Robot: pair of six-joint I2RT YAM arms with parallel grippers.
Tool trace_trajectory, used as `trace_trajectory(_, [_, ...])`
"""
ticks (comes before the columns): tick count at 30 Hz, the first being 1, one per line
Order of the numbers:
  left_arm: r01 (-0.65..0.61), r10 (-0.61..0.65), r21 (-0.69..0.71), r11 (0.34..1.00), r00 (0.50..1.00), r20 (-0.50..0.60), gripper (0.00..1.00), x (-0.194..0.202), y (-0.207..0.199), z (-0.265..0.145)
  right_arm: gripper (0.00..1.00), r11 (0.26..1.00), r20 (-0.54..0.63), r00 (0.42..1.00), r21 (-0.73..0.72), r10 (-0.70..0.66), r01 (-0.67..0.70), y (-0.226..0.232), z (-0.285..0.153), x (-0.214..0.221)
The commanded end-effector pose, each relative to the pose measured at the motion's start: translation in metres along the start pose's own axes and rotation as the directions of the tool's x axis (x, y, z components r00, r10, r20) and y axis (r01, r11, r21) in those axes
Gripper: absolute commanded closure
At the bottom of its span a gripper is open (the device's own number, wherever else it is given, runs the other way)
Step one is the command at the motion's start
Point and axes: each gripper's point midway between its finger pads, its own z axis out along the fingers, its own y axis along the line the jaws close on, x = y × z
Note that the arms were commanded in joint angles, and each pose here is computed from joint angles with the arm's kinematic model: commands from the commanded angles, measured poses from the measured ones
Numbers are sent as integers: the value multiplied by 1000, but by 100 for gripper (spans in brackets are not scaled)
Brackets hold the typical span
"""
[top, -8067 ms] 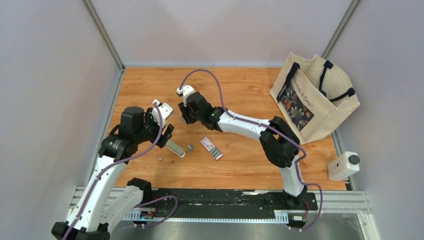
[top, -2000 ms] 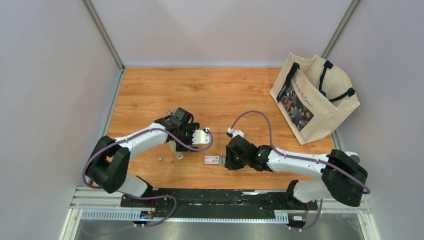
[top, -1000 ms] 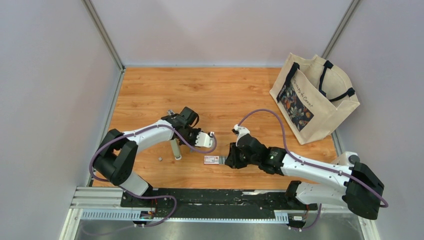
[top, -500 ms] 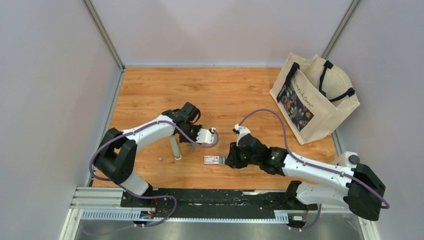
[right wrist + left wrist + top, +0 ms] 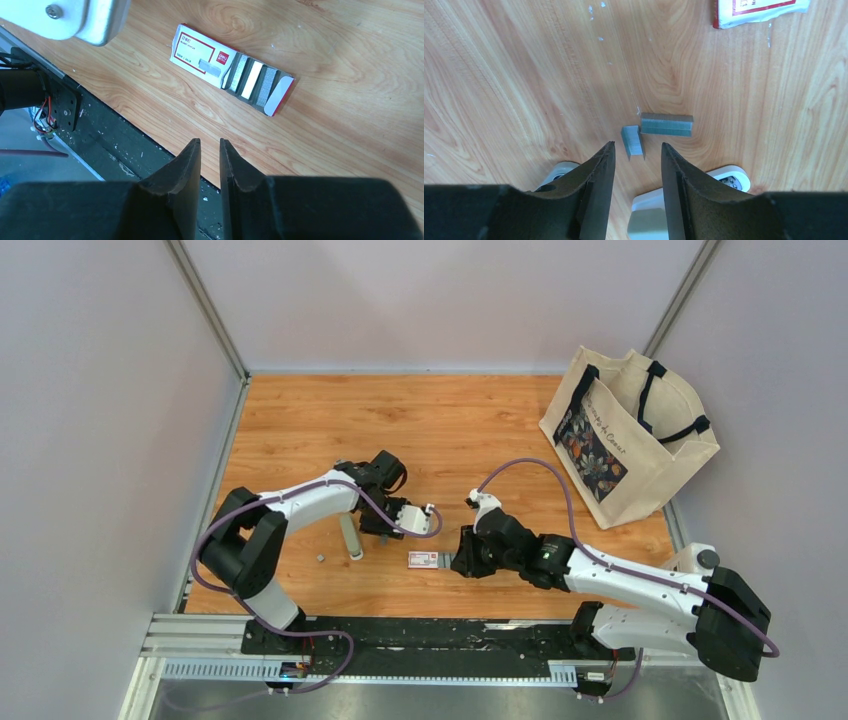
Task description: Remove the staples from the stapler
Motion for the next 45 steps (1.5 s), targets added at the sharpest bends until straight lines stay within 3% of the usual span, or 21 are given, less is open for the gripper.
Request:
trace_trajectory(1, [-16,16,-33,999,1000,4,52,-5,11,4,77,1000,32,999,-16,-7,7,5,-6,-10])
trace_trajectory(10, [-9,9,-29,1000,1000,-13,53,-2,12,13,77,1000,33,999,-21,-5,6,5,-5,-9])
trace_trajectory(20, [5,-6,-14,1000,1000,-26,65,-3,8,18,77,1000,33,999,-19,-3,4,3,-4,-7])
trace_trajectory(28, [17,-18,-23,1000,999,-45,67,0,6,17,78,1000,36,999,-25,-2,3,4,-5,-7])
trace_trajectory(33, [32,-33,-23,999,998,-58,75,2,6,16,78,1000,40,999,-28,-5,6,3,-6,-7])
trace_trajectory(36, [49,-51,-39,998,996,-66,89,3,7,15,78,1000,41,999,-24,-6,7,2,-5,-8])
trace_trajectory(37, [55,-58,-49,997,996,-68,100,3,9,14,78,1000,38,999,-20,-8,9,2,-5,-7])
trace_trajectory(41, [111,-116,-96,989,992,-52,100,-2,17,4,79,999,52,999,-30,-11,13,4,-7,-10])
trace_trajectory(45, [166,-163,-145,975,986,34,100,-23,29,-23,77,999,89,996,-43,-26,30,7,-14,-19])
